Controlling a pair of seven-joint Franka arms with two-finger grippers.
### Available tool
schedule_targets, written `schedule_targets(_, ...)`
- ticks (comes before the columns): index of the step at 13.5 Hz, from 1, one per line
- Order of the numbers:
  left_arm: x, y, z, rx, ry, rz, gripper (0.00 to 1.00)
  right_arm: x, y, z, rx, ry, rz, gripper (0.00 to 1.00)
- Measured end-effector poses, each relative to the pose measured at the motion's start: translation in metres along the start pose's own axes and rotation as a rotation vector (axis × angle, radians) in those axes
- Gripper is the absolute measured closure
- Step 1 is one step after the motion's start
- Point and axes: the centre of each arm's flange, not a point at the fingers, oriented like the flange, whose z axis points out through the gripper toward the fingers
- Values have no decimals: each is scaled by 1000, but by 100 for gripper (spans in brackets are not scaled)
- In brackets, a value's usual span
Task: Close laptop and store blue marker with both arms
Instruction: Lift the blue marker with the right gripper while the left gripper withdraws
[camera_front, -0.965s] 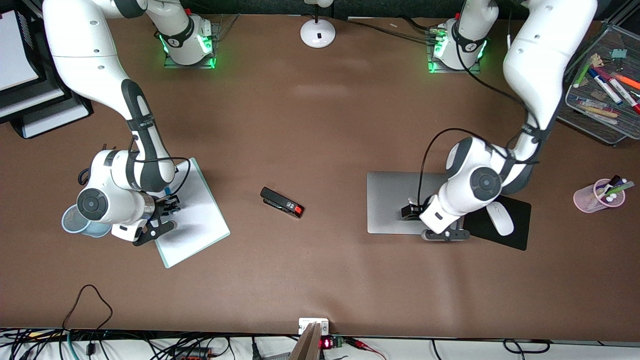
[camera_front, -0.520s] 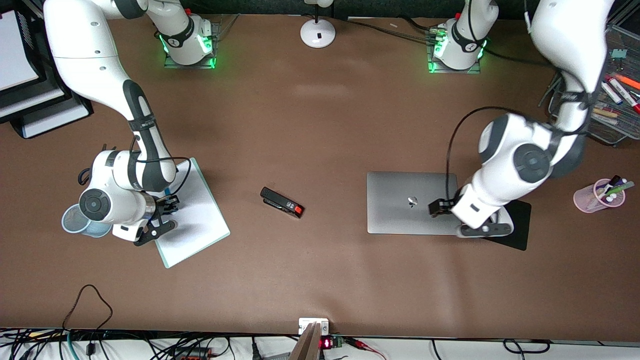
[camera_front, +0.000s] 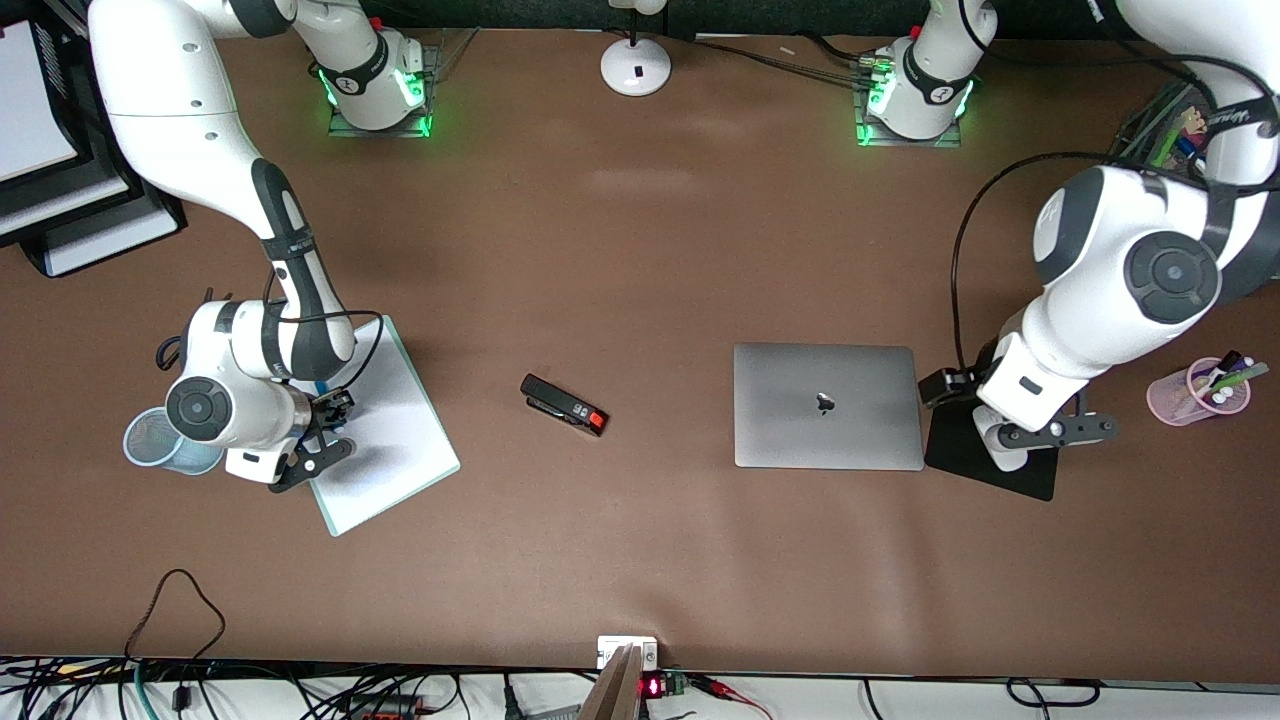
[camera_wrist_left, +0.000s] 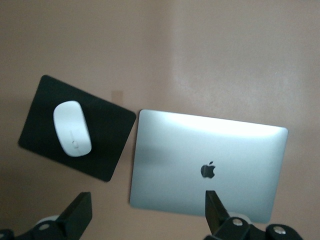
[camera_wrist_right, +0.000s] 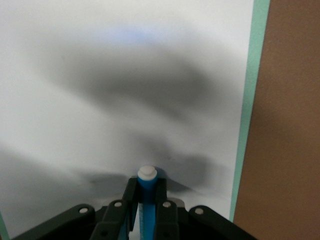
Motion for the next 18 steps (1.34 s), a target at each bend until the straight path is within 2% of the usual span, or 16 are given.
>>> schedule_targets(4,5,-6,-53,6,2,-15,0,5,2,-11,-14,28,0,82)
schedule_targets(8,6,-12,-96,4,13,-28,0,17,14,-71,-62,126,6,82)
schedule_targets(12,0,-16,-131,9,4,-35,0,9,16,-143,-99,219,11,82)
schedule_targets(16,-31,-18,-182,32,16,-19,0,-1,17,-196,-135,287,-4,82)
schedule_targets(18,-48,-19,-201,48,12,37,0,-4,23,-214,-166,307,-94,82)
